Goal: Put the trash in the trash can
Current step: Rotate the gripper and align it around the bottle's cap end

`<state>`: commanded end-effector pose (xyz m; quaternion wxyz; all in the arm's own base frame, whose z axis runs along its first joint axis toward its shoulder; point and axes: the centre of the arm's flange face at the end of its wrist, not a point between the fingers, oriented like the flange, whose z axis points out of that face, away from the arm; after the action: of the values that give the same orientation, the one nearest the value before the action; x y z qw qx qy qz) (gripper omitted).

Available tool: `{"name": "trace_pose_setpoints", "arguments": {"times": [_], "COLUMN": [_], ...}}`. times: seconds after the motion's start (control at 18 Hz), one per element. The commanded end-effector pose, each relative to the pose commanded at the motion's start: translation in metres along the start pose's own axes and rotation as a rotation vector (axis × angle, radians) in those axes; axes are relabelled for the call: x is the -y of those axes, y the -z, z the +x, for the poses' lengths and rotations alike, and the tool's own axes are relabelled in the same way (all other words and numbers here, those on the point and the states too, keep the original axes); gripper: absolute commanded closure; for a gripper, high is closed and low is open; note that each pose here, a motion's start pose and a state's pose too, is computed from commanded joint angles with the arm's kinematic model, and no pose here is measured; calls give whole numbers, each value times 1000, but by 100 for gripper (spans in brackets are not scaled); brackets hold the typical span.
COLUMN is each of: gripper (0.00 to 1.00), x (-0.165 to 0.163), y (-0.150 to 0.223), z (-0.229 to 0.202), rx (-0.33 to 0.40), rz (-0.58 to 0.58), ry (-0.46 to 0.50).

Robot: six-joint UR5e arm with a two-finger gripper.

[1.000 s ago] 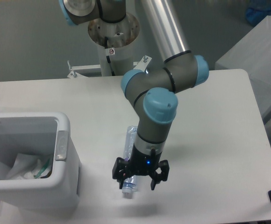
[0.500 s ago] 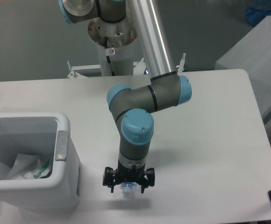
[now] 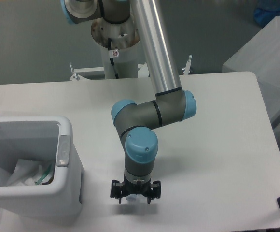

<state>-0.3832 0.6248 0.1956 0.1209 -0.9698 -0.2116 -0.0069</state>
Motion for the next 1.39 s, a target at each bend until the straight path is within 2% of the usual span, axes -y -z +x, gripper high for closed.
{"name": "trace_pose_setpoints", "arguments": {"times": [0.22, 0.78, 0.94, 1.11, 1.39], "gripper": [24, 26, 32, 45, 57], "x": [-2, -4, -5, -5, -4], "y": [-2, -5, -7, -10, -9], "z": [5, 6, 9, 11, 11], "rx": [-3, -3, 24, 27, 27], "rz": [-6, -13, -25, -30, -28], "ry": [-4, -4, -12, -14, -5]}}
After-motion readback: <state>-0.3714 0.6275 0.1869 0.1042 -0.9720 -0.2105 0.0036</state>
